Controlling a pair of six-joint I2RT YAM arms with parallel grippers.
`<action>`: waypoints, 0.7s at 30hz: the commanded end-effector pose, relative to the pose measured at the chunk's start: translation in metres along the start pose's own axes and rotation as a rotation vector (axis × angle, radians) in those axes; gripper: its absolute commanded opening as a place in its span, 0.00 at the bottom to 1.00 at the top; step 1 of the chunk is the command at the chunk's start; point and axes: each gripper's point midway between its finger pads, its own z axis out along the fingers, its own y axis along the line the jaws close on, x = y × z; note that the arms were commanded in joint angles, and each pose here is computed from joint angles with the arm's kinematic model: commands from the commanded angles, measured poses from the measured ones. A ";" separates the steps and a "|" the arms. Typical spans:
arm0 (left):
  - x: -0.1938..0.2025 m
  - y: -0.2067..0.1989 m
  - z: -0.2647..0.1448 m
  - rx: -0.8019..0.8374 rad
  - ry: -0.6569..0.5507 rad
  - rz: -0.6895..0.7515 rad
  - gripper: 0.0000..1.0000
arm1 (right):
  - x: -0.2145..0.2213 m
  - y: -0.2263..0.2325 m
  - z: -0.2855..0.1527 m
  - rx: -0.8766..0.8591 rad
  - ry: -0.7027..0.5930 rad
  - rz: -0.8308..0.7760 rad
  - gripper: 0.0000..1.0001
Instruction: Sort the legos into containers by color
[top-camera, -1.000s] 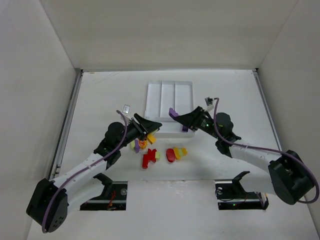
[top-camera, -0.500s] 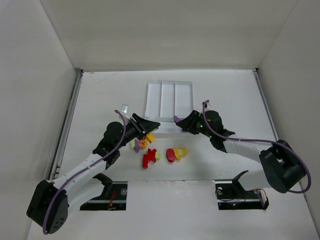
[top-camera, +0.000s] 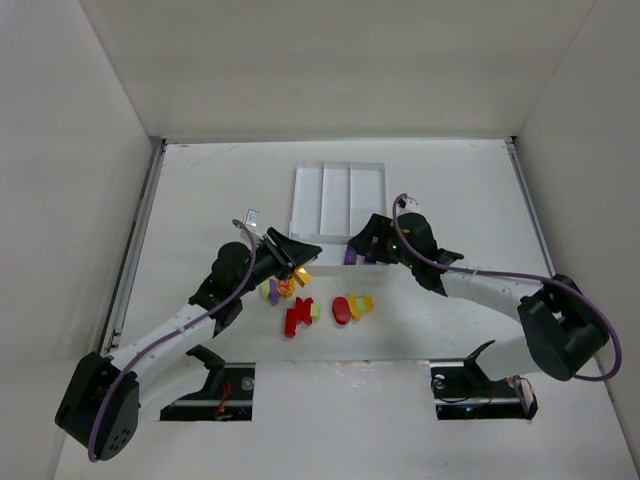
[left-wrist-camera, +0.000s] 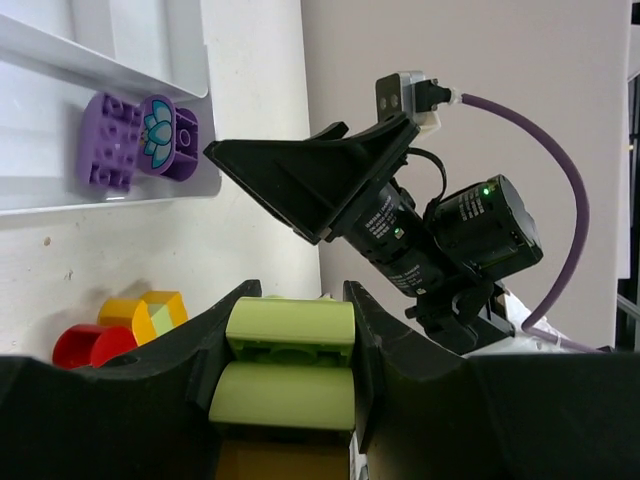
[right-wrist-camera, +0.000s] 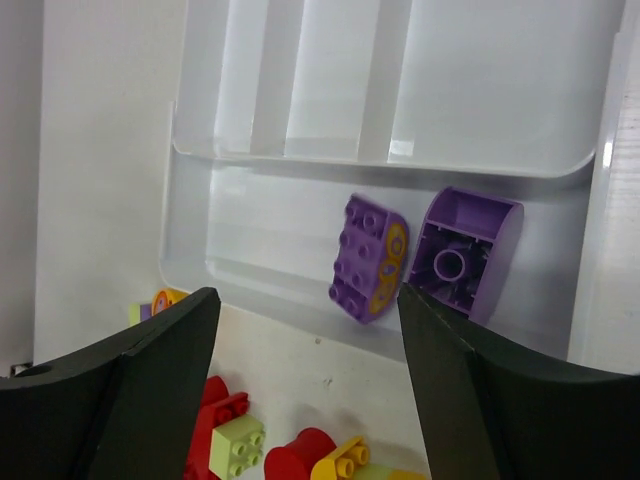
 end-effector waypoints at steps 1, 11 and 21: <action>-0.011 -0.033 0.004 0.086 -0.031 0.050 0.34 | -0.026 0.020 -0.013 -0.036 -0.083 -0.032 0.78; -0.005 -0.061 0.009 0.176 -0.003 0.007 0.34 | -0.007 0.137 -0.127 -0.622 -0.061 -0.011 0.83; 0.003 -0.087 -0.001 0.247 0.008 -0.015 0.35 | 0.031 0.166 -0.139 -0.785 0.096 0.041 0.90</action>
